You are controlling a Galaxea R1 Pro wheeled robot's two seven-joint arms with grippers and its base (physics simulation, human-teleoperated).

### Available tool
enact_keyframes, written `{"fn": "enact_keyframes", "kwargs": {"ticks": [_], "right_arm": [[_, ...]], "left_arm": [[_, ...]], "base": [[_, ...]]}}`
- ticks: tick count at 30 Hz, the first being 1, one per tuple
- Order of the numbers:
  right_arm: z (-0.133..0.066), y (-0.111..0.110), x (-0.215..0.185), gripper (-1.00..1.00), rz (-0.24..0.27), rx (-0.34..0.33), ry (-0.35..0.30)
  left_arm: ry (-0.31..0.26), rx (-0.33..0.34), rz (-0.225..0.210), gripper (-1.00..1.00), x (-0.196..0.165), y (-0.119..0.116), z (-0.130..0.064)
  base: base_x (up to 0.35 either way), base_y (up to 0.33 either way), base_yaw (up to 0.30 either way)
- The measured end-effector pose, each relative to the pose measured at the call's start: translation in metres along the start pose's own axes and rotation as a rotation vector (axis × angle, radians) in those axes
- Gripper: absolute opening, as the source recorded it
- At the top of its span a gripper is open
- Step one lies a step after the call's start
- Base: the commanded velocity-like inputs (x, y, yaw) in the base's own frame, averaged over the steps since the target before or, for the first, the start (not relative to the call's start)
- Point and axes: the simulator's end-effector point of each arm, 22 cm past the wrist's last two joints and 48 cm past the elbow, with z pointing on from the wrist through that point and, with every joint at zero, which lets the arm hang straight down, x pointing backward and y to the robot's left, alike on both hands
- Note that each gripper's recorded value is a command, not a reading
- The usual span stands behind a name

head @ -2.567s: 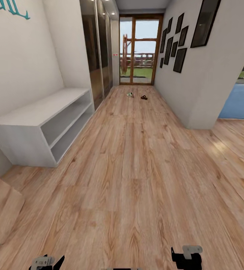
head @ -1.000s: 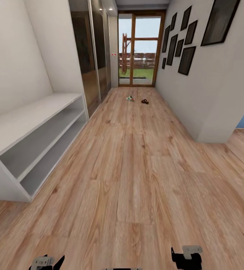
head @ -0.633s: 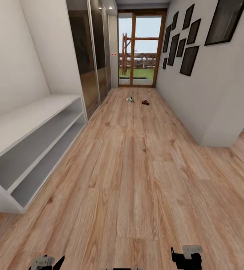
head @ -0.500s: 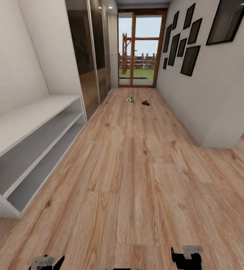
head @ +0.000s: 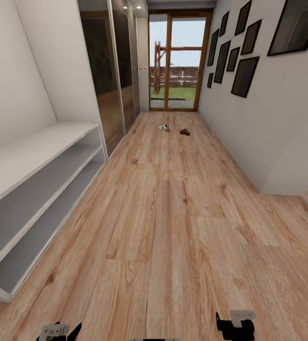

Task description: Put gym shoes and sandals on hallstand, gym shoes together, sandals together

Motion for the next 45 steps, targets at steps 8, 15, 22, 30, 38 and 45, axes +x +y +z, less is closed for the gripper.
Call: {"fn": "enact_keyframes", "kwargs": {"ticks": [8,15,22,30,38,45], "right_arm": [[-0.0001,0.0006,0.0,1.0,0.0,-0.001,0.0],[0.0,0.0005,0.0,1.0,0.0,-0.001,0.0],[-0.0001,0.0009,-0.0001,1.0,0.001,-0.001,0.0],[-0.0001,0.0009,-0.0001,1.0,0.001,-0.001,0.0],[-0.0001,0.001,-0.0001,1.0,0.001,-0.001,0.0],[-0.0001,0.0009,-0.0001,1.0,0.001,-0.001,0.0]], "left_arm": [[0.0,0.0,0.0,1.0,0.0,0.0,0.0],[0.0,0.0,0.0,1.0,0.0,-0.0001,0.0],[0.0,0.0,0.0,1.0,0.0,-0.0001,0.0],[0.0,0.0,0.0,1.0,0.0,0.0,0.0],[0.0,0.0,0.0,1.0,0.0,0.0,0.0],[0.0,0.0,0.0,1.0,0.0,0.0,0.0]], "base": [[0.338,0.0,0.0],[0.338,0.0,0.0],[0.338,0.0,0.0],[0.338,0.0,0.0],[0.338,0.0,0.0],[0.338,0.0,0.0]]}}
